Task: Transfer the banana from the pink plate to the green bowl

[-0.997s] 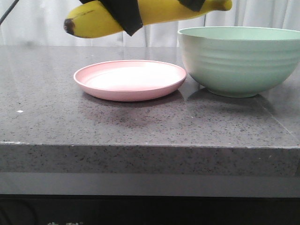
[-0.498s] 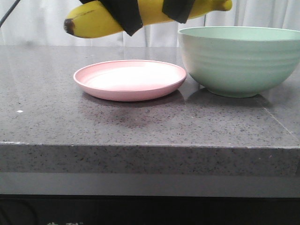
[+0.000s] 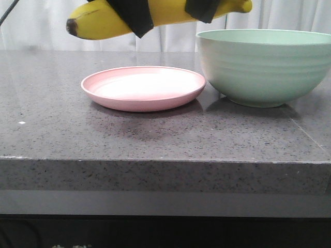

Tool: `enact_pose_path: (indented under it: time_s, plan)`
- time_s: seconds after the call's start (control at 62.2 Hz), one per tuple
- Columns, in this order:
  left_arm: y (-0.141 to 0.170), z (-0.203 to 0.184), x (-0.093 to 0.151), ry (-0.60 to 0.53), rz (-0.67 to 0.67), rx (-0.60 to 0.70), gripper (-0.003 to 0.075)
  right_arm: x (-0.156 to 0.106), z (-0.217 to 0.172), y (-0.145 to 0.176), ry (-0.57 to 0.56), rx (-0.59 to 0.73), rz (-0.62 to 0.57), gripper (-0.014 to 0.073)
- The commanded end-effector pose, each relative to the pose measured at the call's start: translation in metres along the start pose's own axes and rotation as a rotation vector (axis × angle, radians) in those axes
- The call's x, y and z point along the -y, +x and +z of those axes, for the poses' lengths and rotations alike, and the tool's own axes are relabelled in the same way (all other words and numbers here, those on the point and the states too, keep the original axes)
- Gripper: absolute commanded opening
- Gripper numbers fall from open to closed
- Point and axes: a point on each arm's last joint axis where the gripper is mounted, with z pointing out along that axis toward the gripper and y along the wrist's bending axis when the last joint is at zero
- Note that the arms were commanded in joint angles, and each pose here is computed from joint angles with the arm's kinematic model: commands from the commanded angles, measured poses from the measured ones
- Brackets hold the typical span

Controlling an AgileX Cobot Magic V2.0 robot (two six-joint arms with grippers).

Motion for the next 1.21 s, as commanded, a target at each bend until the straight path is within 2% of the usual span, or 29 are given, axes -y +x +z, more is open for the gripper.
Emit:
enact_pose_path:
  time_s: [0.0, 0.096, 0.113, 0.193, 0.257, 0.322, 0.595, 0.708, 0.965, 1.19]
  plan:
    - [-0.013, -0.028, 0.002, -0.007, -0.02, 0.161, 0.0171, -0.002, -0.026, -0.01, 0.047, 0.104, -0.031, 0.0013]
    - [-0.015, -0.028, 0.0, -0.033, -0.005, 0.186, 0.0361, -0.002, -0.026, -0.008, 0.049, 0.086, -0.036, 0.0012]
    - [-0.015, -0.028, 0.0, -0.034, -0.005, 0.188, 0.0361, -0.002, -0.026, -0.008, 0.049, 0.083, -0.037, 0.0012]
    - [-0.017, -0.029, -0.002, -0.058, 0.001, 0.208, 0.0503, -0.002, -0.026, -0.007, 0.051, 0.069, -0.041, 0.0012]
    - [-0.018, -0.03, -0.004, -0.079, 0.01, 0.223, 0.0591, -0.002, -0.026, -0.007, 0.051, 0.066, -0.041, 0.0012]
    - [-0.018, -0.03, -0.006, -0.091, 0.005, 0.226, 0.0636, -0.002, -0.026, -0.007, 0.05, 0.066, -0.041, 0.0012]
    - [-0.018, -0.036, -0.007, -0.109, 0.01, 0.237, 0.0646, -0.001, -0.031, -0.009, 0.067, 0.083, -0.048, 0.0012]
    - [-0.016, -0.049, -0.007, -0.117, 0.011, 0.266, 0.0646, 0.004, -0.042, -0.015, 0.106, 0.106, -0.05, 0.0012]
    - [-0.007, -0.099, -0.006, -0.128, -0.001, 0.38, 0.0646, 0.034, -0.082, -0.018, 0.229, 0.162, 0.03, 0.0012]
    - [-0.002, -0.118, -0.006, -0.131, -0.024, 0.427, 0.0645, 0.065, -0.103, 0.005, 0.325, 0.039, 0.103, 0.0012]
